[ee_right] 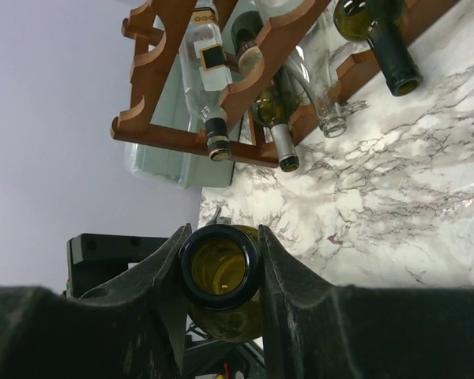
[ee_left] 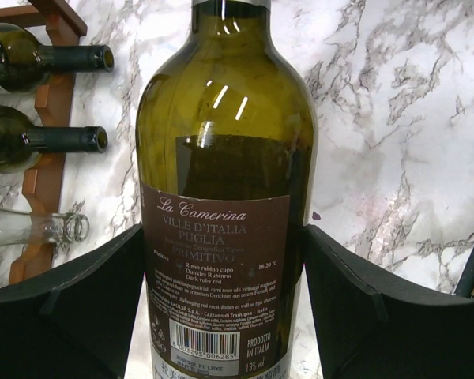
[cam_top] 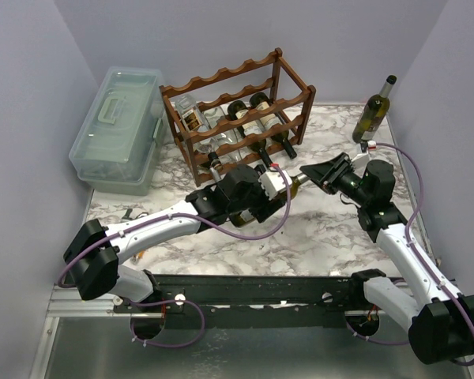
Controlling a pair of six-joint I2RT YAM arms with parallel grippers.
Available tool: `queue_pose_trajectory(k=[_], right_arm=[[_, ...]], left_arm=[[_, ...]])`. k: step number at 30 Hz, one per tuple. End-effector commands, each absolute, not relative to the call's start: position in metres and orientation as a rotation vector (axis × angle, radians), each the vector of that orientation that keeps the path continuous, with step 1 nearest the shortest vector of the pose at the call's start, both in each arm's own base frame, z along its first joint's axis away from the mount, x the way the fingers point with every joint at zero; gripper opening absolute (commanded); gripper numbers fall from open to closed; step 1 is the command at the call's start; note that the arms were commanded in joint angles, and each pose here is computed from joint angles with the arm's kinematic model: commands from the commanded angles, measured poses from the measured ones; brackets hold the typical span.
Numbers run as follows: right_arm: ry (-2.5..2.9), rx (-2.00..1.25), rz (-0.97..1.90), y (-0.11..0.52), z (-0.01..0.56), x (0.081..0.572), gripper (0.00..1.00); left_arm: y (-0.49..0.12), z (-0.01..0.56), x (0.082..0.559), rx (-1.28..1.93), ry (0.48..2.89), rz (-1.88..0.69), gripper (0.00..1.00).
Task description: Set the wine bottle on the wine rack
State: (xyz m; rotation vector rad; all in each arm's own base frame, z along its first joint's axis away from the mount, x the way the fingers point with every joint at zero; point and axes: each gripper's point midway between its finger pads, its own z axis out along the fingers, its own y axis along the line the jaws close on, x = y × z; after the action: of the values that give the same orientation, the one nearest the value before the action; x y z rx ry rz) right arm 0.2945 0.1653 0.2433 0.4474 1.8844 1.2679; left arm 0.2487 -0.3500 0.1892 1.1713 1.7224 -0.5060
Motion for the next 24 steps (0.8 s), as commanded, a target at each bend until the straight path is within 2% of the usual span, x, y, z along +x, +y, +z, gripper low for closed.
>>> queue_pose_trajectory(k=[1,2,4,9,12,19,24], right_arm=[[1.825,0.251,1.423,0.184,0.287,0.272,0.27],[1.855,0.234,1.399,0.184,0.281,0.271,0.39],[1.923,0.205,1.332,0.181,0.267,0.269,0.55],[2.074,0.104,1.222,0.177,0.239,0.26,0.78],[2.151,0.023,1.142,0.172,0.232,0.256,0.83],[2.283,-0.084,0.741,0.131,0.223,0.261,0.91],[2.305,-0.211,1.029,0.167,0.223,0.24,0.91]], left_arm=[[-0.316,0.18,0.282,1.105,1.728,-0.22,0.19],[-0.313,0.18,0.283,1.115,1.71,-0.202,0.12],[-0.308,0.184,0.283,1.124,1.67,-0.178,0.02],[-0.298,0.185,0.281,1.21,1.569,-0.087,0.0],[-0.293,0.182,0.279,1.271,1.518,-0.019,0.0],[-0.287,0.177,0.262,1.44,1.361,0.061,0.0],[-0.283,0.167,0.255,1.557,1.272,0.138,0.0]])
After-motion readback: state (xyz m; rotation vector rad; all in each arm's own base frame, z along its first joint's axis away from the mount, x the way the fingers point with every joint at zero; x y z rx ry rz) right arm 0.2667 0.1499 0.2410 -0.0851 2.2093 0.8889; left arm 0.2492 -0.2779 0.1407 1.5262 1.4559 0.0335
